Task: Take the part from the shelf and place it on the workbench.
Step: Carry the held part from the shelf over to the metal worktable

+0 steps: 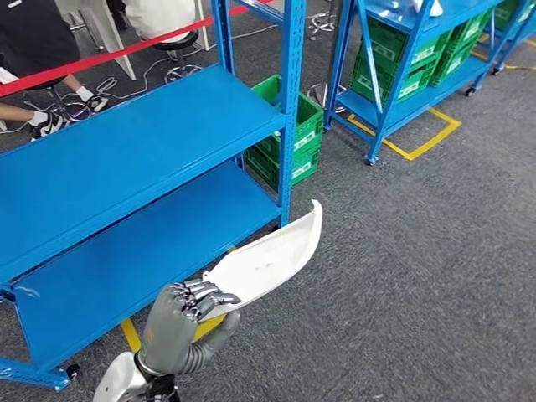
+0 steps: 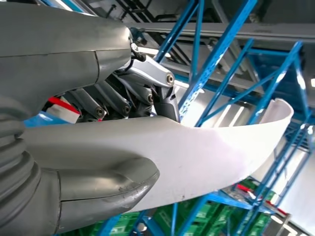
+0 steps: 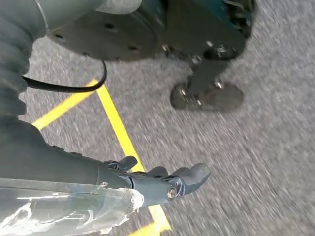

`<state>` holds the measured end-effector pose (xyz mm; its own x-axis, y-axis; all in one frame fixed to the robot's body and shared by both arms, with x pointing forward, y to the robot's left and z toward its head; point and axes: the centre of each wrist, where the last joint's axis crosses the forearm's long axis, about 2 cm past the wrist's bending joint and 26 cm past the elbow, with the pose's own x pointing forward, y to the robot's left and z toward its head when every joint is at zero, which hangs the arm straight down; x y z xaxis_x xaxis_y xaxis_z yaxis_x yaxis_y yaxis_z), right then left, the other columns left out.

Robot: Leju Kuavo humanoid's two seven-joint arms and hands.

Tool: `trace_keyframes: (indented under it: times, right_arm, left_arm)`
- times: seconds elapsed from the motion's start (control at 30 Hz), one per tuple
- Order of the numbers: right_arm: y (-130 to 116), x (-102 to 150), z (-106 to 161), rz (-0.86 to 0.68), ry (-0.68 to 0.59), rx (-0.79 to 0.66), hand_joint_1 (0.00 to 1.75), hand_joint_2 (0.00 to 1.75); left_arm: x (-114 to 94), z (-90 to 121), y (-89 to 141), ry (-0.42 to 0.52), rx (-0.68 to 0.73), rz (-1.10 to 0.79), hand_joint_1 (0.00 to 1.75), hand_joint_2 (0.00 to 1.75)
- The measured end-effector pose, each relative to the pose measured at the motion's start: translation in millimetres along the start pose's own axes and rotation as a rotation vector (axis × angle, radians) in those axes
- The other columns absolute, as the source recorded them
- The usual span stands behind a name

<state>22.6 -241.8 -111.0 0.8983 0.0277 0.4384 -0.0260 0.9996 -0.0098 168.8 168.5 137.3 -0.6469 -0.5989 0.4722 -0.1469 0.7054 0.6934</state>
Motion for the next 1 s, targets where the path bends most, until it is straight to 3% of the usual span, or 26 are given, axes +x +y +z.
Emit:
trace_keyframes:
  times: [1.0]
  right_arm:
    - [15.0,-2.8,3.2,-0.052,-0.005,-0.003,0.0,1.75]
  left_arm:
    - [-10.3,-5.2,-2.1,-0.029,-0.029,0.006,1.75,1.75]
